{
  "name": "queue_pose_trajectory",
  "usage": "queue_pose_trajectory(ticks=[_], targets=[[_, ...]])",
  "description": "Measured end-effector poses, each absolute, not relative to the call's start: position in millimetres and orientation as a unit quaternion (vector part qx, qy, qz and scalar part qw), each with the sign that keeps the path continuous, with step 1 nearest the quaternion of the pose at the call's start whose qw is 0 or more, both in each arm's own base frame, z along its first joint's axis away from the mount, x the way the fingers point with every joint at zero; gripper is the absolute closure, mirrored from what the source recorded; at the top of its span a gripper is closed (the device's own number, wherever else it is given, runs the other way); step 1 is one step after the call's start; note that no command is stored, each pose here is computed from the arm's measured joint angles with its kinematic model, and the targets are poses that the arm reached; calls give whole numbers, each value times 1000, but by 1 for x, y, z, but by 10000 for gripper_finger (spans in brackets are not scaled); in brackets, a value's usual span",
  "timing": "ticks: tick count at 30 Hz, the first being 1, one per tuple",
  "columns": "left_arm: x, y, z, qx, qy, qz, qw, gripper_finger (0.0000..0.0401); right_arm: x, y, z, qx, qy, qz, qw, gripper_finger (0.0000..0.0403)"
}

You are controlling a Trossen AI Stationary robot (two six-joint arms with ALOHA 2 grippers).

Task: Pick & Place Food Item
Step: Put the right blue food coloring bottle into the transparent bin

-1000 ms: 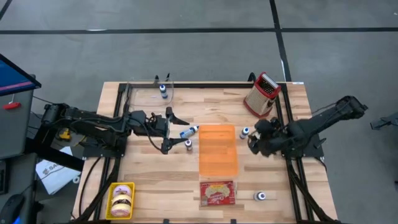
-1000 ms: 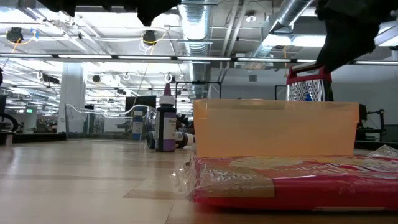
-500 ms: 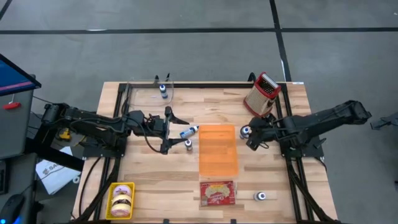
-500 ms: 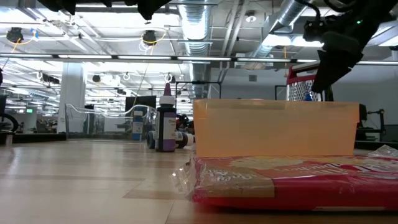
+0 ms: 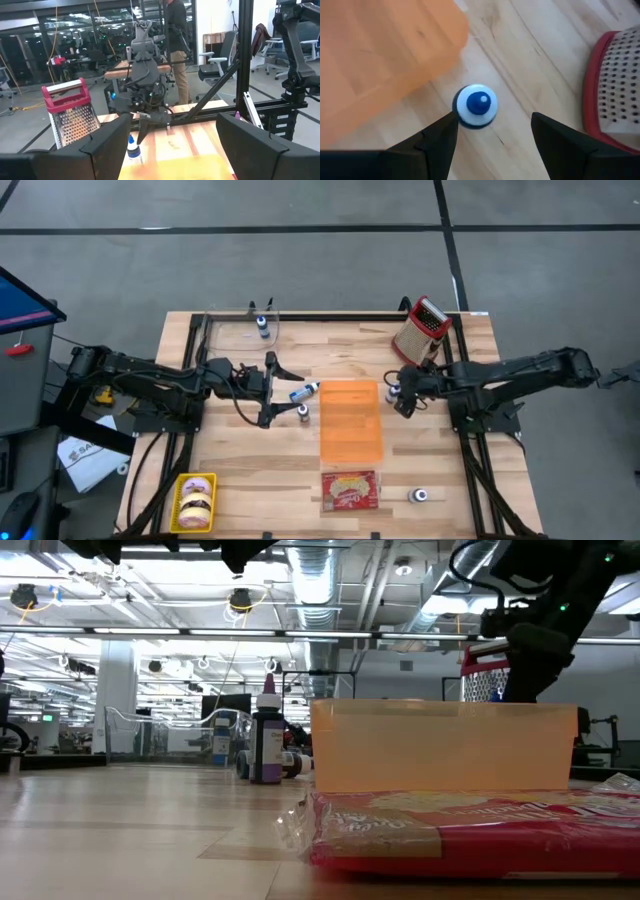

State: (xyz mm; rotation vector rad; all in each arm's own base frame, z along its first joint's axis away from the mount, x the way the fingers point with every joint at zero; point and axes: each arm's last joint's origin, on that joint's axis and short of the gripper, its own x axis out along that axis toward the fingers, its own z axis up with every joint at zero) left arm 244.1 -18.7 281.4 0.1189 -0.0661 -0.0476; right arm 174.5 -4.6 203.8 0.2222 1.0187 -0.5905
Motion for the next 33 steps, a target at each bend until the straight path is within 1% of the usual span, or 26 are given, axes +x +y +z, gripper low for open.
queue_pose_trajectory(ticks=[3,15,21,28,33], targets=[[244,-19,281,58,-31,-24,998,109,176,-9,201,114,477,-265,830,158],[244,-19,280,60,-27,-24,998,109,177,-15,198,116,476,-256,833,158],[244,-19,277,57,-20,-24,998,109,178,-6,199,112,471,-246,840,158],[244,-19,275,47,-9,-25,999,109,176,9,198,91,446,-282,845,158],[244,-19,272,37,5,-26,999,109,162,25,178,92,406,-307,856,158]])
